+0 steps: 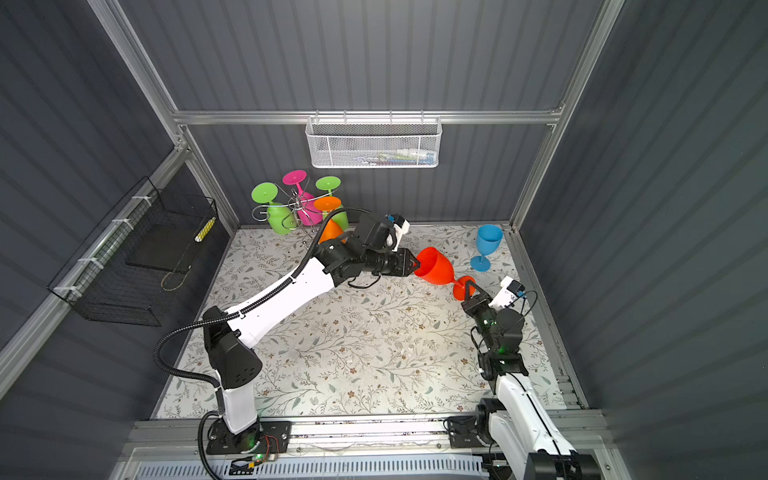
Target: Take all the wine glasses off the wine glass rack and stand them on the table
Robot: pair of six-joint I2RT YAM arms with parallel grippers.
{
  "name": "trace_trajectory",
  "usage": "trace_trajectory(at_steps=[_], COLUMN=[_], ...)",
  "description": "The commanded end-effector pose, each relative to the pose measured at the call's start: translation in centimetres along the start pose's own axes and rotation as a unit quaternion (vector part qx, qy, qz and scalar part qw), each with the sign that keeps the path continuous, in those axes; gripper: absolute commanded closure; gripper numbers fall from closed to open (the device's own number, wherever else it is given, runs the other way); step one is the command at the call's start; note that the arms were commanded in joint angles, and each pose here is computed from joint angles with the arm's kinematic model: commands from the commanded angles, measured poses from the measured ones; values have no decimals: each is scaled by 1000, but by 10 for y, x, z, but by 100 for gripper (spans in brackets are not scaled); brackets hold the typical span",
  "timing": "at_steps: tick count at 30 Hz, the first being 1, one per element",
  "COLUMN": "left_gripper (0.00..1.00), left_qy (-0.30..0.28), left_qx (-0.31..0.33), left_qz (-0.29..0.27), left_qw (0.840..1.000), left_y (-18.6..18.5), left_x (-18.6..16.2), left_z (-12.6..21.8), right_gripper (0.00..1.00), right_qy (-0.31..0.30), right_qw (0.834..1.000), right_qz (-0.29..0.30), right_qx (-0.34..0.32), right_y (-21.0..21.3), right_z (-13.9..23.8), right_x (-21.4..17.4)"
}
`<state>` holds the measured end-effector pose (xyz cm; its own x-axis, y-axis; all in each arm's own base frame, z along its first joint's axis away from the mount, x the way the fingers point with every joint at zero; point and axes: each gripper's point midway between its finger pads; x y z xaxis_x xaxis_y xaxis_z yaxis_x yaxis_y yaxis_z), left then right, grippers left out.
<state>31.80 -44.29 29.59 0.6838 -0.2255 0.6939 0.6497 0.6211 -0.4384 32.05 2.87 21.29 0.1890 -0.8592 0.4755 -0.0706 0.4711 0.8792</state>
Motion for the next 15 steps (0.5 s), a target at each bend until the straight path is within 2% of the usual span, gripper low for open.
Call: trace_trajectory(at_steps=[1, 10, 15], left_gripper=[79, 88, 99], left_qy=[5, 9, 11], left_qx=[1, 2, 7], left_qz=[11, 18, 18], left_qw=[1000, 1000, 1000], left_y=[5, 10, 13], left_x=[-3, -6, -8], left_z=[-9, -24, -29], right_gripper=[100, 100, 100], right_qy=[-4, 5, 6], right_qw=[1000, 1000, 999], right_qz=[2, 3, 7], right_qx=[25, 31, 30], right_y=[8, 7, 8], right_z=[1, 0, -1], right_x=[1, -3, -2])
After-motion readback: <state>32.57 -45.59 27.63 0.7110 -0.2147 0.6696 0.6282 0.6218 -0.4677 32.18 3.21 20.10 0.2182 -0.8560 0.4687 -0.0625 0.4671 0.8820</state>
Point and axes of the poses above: each gripper's point midway between its finger pads, its own z axis back along the fingers, its own y axis along the line the jaws close on, x = y × z, and after that the axes turned 10 degrees about -z, right-handed
